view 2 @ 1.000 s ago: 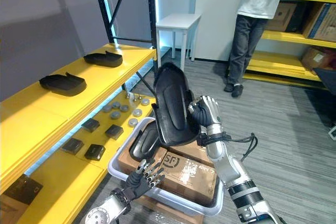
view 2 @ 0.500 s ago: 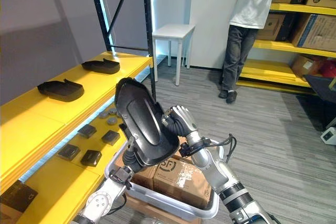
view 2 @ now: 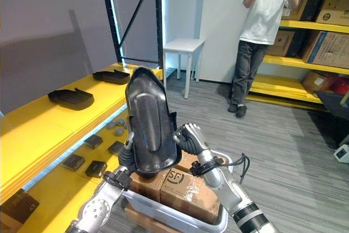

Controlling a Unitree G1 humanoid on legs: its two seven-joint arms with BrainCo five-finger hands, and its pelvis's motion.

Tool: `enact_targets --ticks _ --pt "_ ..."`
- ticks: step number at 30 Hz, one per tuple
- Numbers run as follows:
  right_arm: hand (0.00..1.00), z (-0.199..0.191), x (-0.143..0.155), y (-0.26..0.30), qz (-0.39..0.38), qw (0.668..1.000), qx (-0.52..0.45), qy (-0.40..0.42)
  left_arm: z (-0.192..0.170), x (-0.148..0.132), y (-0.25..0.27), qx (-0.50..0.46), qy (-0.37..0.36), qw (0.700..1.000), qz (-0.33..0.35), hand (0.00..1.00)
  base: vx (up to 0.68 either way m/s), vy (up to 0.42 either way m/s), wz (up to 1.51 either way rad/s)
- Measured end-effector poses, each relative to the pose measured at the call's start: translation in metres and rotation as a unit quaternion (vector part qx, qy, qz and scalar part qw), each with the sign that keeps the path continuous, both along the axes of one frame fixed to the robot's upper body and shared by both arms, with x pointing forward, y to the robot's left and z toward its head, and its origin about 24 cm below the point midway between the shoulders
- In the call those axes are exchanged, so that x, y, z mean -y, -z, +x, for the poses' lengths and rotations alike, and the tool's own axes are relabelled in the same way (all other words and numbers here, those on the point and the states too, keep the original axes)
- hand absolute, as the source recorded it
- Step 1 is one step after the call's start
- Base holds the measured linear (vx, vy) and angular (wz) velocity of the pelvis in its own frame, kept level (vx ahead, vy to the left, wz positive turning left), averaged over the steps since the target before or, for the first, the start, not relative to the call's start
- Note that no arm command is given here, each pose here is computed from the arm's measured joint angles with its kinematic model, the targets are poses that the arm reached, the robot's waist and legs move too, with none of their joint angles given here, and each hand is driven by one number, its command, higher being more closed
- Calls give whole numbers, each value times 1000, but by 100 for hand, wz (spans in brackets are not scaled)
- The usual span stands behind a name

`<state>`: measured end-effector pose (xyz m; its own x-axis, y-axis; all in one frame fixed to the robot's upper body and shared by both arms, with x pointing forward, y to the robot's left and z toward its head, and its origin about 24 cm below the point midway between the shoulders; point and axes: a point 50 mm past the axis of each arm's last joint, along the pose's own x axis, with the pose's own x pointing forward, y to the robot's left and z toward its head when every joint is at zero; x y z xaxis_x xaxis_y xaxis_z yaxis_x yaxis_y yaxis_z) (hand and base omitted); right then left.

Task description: Walk over and take plastic housings, then place them on the shelf

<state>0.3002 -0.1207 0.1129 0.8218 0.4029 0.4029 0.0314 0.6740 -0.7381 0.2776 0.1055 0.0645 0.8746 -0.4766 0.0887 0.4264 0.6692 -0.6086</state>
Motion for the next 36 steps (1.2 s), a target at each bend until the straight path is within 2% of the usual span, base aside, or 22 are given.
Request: enact_targets --ticks 6,10,14,23,27,30,36 --pt "100 -3 -13 -5 -7 999 13 -36 -10 2 38 -77 51 989 115 100 1 -3 1" --pt "100 -13 -29 -2 -15 996 18 -88 -11 -3 45 -88 55 983 151 100 0 0 0" --pt "100 -19 -36 -7 -4 992 36 -120 -17 -2 55 -106 93 974 176 100 0 0 0" --pt "100 -35 -58 -20 14 980 76 -186 -49 19 92 -188 215 942 174 100 -2 0 2" --pt "100 -37 -62 -16 11 979 68 -193 -51 19 96 -194 220 940 172 100 4 -8 12" --pt "100 -40 -69 -8 3 977 51 -205 -55 29 96 -186 247 938 159 100 1 -2 2" --pt "100 -41 -68 -4 -3 978 44 -206 -57 30 98 -196 243 938 149 100 0 0 0"
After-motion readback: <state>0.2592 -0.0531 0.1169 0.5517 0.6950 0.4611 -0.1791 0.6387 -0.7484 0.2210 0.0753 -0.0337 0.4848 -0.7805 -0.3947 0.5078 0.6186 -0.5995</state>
